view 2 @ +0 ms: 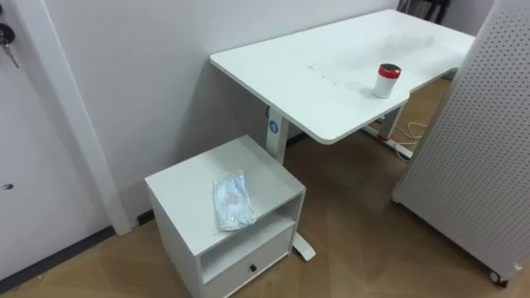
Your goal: Pick garbage
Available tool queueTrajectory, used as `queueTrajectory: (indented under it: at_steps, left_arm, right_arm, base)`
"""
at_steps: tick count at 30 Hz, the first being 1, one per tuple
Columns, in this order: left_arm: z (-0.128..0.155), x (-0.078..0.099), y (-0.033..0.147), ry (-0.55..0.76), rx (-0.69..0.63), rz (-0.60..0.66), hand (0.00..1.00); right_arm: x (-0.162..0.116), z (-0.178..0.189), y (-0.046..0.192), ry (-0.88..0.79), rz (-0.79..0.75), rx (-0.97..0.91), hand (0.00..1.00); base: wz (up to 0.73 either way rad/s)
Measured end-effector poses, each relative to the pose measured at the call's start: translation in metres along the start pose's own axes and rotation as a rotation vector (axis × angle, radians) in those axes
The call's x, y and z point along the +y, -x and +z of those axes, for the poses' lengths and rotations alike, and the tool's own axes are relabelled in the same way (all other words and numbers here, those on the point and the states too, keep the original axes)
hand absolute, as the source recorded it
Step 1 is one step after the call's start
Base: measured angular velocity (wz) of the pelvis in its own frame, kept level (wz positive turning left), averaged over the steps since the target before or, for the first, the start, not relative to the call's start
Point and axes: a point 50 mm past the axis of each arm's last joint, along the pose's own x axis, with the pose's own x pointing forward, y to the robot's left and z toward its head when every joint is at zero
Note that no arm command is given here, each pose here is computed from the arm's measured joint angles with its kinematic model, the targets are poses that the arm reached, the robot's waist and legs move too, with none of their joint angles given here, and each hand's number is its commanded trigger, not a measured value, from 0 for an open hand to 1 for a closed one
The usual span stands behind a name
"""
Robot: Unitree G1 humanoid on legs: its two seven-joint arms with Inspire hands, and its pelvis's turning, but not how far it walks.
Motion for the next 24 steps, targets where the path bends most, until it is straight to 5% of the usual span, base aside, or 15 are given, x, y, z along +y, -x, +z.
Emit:
queueTrajectory:
  at_steps: [24]
  left_arm:
    - [-0.013, 0.004, 0.001, 0.012, 0.034, 0.010, 0.00]
  right_arm:
    - [-0.001, -0.001, 0.000, -0.004, 0.007, 0.002, 1.00]
  base:
    - [0.01]
